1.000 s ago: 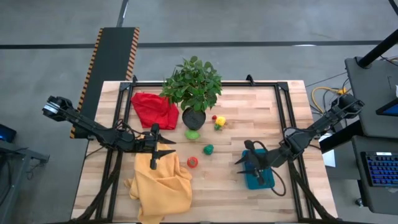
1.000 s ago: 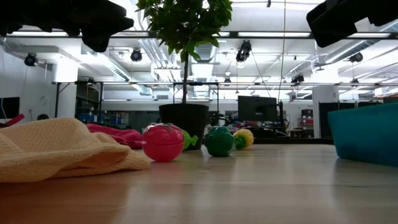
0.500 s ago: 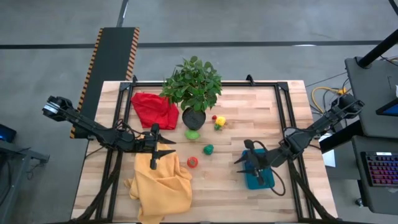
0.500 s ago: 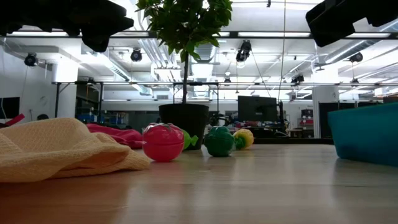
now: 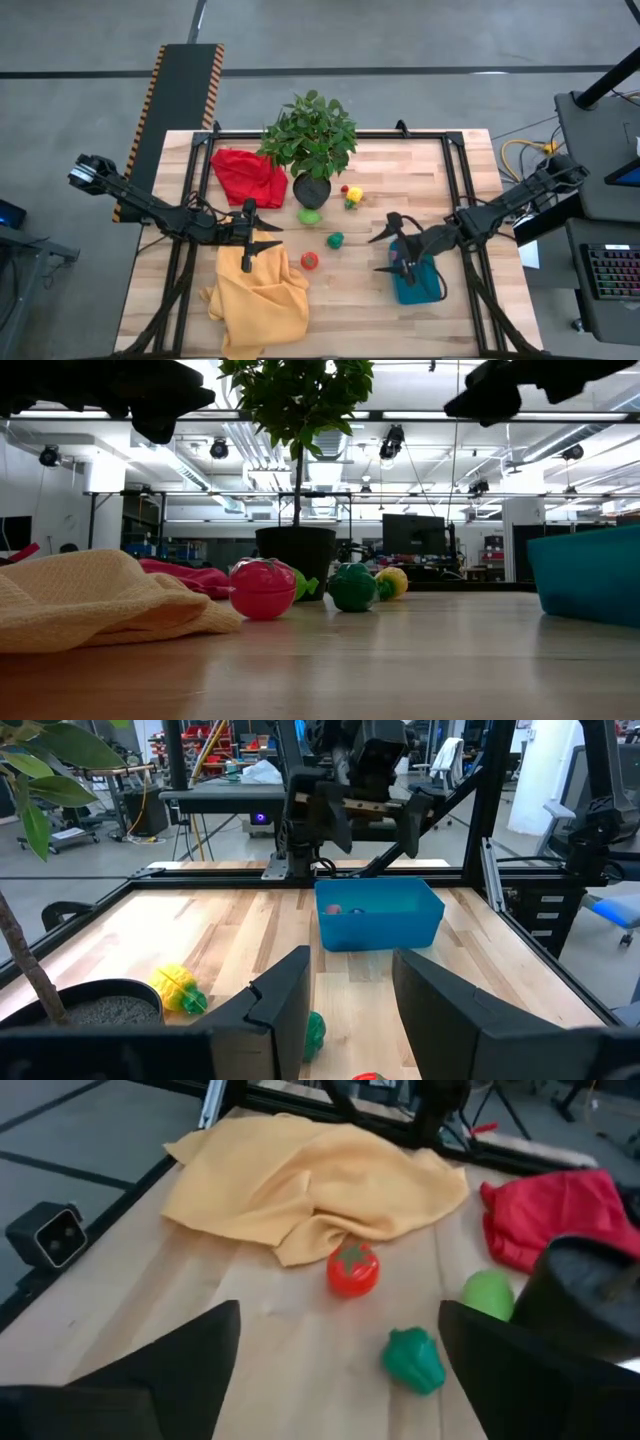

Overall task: Pick and placing Produce into tupperware
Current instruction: Put the green bell pepper into the bin

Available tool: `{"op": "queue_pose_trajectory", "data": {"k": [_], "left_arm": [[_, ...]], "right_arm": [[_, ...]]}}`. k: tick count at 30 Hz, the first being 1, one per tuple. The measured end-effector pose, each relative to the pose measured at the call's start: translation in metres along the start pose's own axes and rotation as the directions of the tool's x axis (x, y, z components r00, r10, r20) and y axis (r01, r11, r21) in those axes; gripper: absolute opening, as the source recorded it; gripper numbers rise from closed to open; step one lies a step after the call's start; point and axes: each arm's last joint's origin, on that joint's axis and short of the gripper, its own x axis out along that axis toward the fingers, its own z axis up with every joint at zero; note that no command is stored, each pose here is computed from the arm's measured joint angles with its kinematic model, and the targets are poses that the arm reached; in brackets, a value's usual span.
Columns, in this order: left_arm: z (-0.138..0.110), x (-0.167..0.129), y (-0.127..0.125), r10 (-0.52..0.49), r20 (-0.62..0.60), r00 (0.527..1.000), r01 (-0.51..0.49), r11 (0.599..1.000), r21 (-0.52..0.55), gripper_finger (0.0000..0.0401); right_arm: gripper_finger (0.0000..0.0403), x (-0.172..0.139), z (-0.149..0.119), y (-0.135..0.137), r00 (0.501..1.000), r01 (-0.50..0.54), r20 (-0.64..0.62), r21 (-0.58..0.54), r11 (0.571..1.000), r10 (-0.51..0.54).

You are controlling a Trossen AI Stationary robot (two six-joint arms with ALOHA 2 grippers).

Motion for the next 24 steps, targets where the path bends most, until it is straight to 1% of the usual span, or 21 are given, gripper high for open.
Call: {"op": "queue_pose_trajectory", "data": {"k": [3, 6, 8, 11, 12, 14, 20, 24], "left_arm": [[0.000, 0.000, 0.000, 0.000, 0.000, 1.000, 0.000, 1.000, 0.000, 0.0129], [0.000, 0.000, 0.000, 0.000, 0.000, 1.000, 0.000, 1.000, 0.000, 0.0129], [0.000, 0.000, 0.000, 0.000, 0.000, 1.000, 0.000, 1.000, 0.000, 0.0129], [0.000, 0.000, 0.000, 0.000, 0.000, 1.000, 0.000, 1.000, 0.000, 0.0129], [0.000, 0.000, 0.000, 0.000, 0.000, 1.000, 0.000, 1.000, 0.000, 0.0129], [0.000, 0.000, 0.000, 0.000, 0.002, 1.000, 0.000, 1.000, -0.001, 0.0129], [0.001, 0.000, 0.000, 0.000, 0.006, 1.000, 0.000, 1.000, -0.002, 0.0129], [0.000, 0.000, 0.000, 0.000, 0.000, 1.000, 0.000, 1.000, 0.001, 0.0129]], "right_arm": [[0.0332, 0.000, 0.007, -0.006, 1.000, -0.001, 0.016, -0.036, 0.999, 0.001], [0.0325, 0.000, 0.018, -0.013, 0.999, 0.005, 0.039, -0.048, 0.999, -0.003], [0.0321, 0.000, 0.022, -0.020, 0.999, -0.004, 0.034, -0.040, 0.999, 0.005], [0.0316, 0.004, 0.028, -0.032, 0.999, -0.032, 0.014, 0.012, 0.999, 0.032], [0.0314, 0.007, 0.029, -0.036, 0.999, -0.035, -0.002, 0.019, 0.999, 0.035], [0.0312, 0.016, 0.024, -0.042, 0.997, -0.043, -0.069, -0.002, 0.999, 0.043], [0.0310, 0.048, 0.025, -0.049, 0.988, -0.051, -0.151, -0.073, 0.996, 0.040], [0.0306, 0.073, 0.025, -0.050, 0.968, -0.117, -0.236, -0.115, 0.986, 0.088]]}}
